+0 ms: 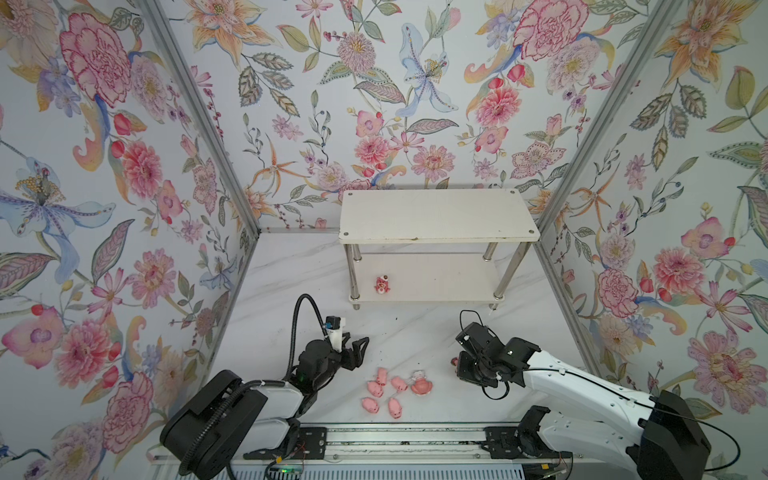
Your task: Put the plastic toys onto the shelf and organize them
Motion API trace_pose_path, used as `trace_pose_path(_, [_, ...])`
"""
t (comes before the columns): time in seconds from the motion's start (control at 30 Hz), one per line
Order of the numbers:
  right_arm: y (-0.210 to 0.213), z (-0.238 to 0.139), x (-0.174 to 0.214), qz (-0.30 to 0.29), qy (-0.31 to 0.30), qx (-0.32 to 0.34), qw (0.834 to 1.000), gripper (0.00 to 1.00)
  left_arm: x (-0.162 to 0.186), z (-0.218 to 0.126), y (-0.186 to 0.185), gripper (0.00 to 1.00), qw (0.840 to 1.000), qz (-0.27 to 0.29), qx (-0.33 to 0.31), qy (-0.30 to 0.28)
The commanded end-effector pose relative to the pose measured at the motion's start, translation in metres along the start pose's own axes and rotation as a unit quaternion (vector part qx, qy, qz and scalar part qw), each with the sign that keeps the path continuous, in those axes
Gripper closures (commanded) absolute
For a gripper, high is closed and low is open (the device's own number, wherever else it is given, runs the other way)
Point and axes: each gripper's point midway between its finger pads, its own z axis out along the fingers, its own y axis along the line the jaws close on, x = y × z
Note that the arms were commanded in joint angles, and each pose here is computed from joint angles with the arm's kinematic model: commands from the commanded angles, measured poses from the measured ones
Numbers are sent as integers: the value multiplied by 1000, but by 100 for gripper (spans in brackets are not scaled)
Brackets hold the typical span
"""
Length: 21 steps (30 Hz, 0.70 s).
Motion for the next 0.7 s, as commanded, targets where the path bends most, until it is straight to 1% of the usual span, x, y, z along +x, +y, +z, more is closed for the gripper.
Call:
trace_pose_path(0.0, [-24,-12,2,-76,26,89,993,75,-12,0,-5,27,1000,6,8,-18])
trace_pose_path(0.1, [-26,-25,-1,-111,50,124,985,78,-14,-1,-5,27,1000,8,6,-21])
trace_pose_path(0.23, [-31,-45,-3,-157,84,178,968,81,-15,-2,-6,27,1000,8,8,-23])
trace_pose_path(0.37, [-33,-58,-12,-196,91,230,949,81,-15,-2,-6,27,1000,7,9,-22])
trace_pose_path(0.43, [-30,-58,-15,-211,91,231,945,80,-15,-2,-7,27,1000,8,11,-23])
trace_pose_path(0.47, [-25,-56,-14,-223,90,224,944,76,-16,-2,-7,27,1000,8,11,-23])
trace_pose_path(0.5, [-19,-54,-12,-237,89,218,942,70,-16,-2,-7,27,1000,8,11,-24])
trace_pose_path(0.57, [-8,-46,-5,-274,89,212,934,51,-16,-3,-6,27,1000,9,8,-25])
trace_pose_path(0.6, [-7,-42,-3,-285,90,216,930,44,-16,-3,-5,27,1000,9,6,-25])
trace_pose_path(0.67, [-3,-30,3,-303,94,222,922,38,-15,-2,-5,27,1000,9,6,-25])
